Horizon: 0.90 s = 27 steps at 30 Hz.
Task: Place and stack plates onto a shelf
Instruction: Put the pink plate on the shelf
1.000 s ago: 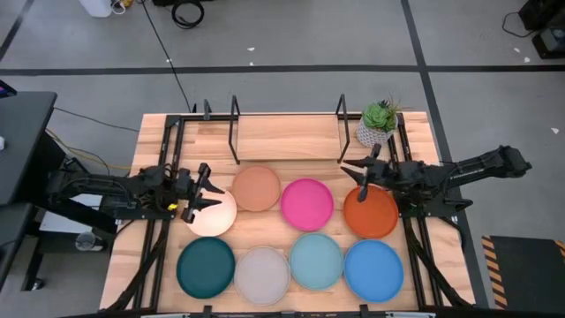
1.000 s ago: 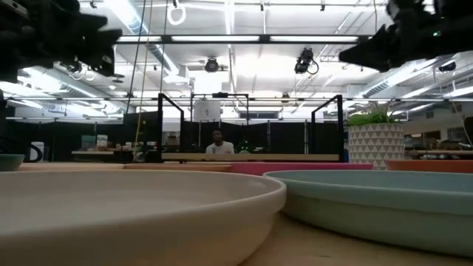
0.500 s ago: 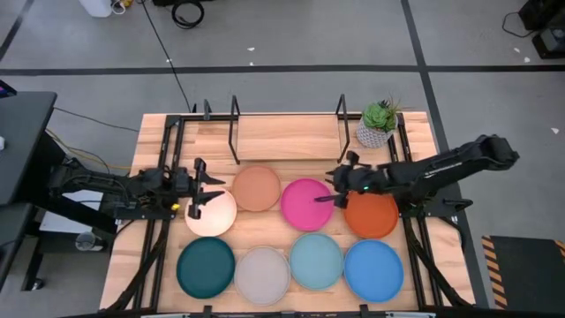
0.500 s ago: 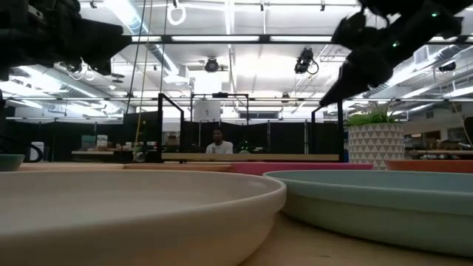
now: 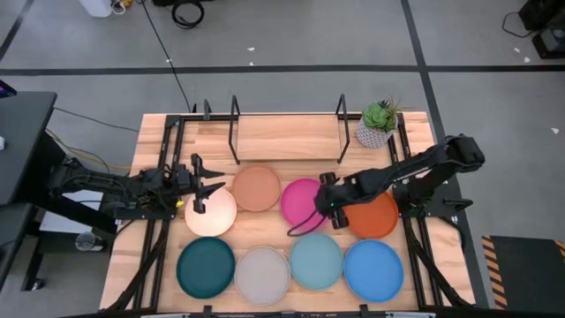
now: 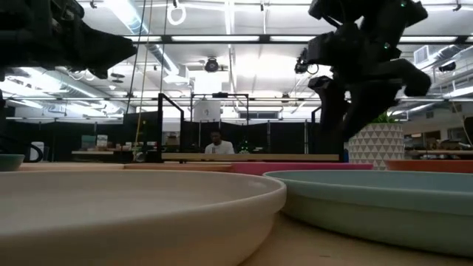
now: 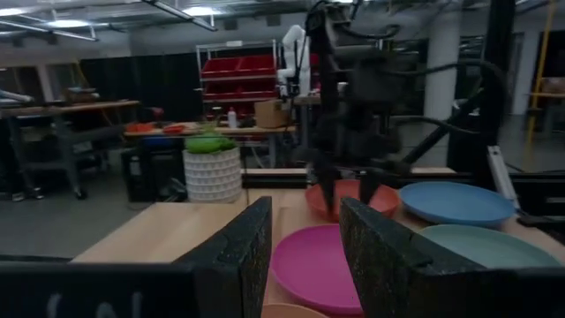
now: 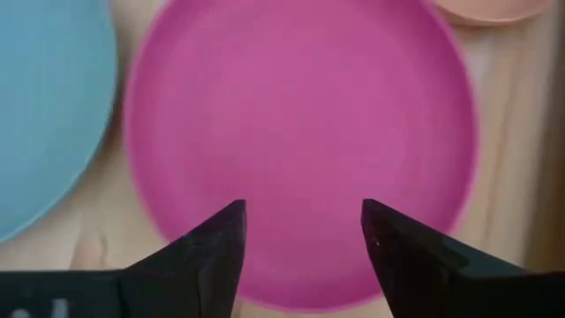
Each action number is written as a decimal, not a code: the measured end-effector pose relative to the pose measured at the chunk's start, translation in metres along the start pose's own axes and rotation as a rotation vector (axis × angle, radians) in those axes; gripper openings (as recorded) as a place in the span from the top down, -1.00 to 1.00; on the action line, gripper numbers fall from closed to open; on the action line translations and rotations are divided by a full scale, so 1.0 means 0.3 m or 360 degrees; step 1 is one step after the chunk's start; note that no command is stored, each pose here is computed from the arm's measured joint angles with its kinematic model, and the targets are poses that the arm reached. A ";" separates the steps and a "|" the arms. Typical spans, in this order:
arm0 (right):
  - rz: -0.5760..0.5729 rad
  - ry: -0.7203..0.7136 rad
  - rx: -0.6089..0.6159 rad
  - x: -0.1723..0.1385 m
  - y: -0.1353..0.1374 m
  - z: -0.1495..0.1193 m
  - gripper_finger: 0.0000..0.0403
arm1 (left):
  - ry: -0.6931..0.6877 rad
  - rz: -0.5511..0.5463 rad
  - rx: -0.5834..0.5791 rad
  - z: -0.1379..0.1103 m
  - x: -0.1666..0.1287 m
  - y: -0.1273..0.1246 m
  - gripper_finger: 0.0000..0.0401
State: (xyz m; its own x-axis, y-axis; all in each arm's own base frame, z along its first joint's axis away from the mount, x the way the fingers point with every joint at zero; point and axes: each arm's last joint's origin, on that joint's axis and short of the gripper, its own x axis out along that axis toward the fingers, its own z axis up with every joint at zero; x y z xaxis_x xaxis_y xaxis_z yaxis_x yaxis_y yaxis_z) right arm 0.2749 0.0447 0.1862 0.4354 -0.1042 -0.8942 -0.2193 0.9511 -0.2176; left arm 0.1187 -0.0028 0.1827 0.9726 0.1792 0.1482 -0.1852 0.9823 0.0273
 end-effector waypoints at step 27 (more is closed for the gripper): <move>0.0010 0.0287 -0.0410 0.109 0.183 -0.028 0.15 | 0.0012 0.0086 0.0077 -0.001 0.000 0.005 0.29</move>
State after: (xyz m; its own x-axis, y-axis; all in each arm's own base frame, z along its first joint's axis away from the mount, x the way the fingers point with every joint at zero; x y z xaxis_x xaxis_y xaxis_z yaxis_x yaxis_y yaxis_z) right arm 0.2698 0.0910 0.1418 0.2762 -0.1703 -0.9459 -0.4455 0.8494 -0.2830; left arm 0.1184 -0.0013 0.1824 0.9619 0.2327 0.1436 -0.2441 0.9674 0.0673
